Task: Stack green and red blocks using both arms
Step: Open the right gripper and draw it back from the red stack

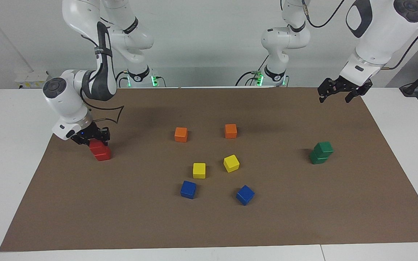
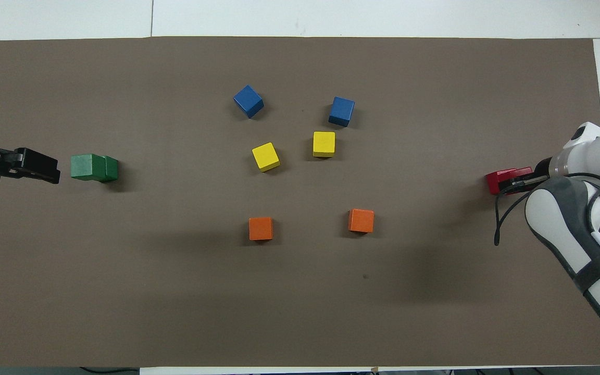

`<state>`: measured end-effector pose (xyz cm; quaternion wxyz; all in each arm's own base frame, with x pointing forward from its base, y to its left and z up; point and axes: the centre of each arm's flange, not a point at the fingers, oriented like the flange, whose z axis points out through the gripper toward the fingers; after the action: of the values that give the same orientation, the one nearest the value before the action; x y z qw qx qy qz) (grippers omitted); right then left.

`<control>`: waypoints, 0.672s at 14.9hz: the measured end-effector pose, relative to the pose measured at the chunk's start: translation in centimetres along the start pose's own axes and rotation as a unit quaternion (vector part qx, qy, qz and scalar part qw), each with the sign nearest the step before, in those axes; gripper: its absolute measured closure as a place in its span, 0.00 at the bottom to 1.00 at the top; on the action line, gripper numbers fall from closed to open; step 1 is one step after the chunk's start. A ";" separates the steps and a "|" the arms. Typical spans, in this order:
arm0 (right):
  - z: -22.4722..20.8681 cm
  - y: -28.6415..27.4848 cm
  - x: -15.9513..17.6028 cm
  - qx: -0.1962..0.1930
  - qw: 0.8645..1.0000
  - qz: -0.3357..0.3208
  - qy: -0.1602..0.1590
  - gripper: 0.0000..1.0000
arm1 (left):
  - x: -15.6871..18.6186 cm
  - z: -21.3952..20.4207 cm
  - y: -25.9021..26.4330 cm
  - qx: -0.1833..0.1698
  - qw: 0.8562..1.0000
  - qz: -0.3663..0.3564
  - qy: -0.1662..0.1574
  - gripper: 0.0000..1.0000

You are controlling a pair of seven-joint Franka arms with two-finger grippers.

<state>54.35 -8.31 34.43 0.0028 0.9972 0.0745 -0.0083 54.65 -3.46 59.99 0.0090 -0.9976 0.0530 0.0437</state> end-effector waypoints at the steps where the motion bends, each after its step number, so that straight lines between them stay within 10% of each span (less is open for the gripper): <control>1: 0.0 0.0 0.0 0.000 1.000 0.000 0.000 0.20 | 0.0 0.0 0.2 0.000 1.000 0.001 0.000 0.00; 10: -1.9 0.0 1.3 -0.006 1.000 0.010 0.022 0.01 | 0.1 0.0 0.2 0.001 1.000 0.002 0.005 0.00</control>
<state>55.71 -8.07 36.35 0.0073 0.9978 0.0643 0.0137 54.75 -3.64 59.99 0.0093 -0.9977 0.0546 0.0391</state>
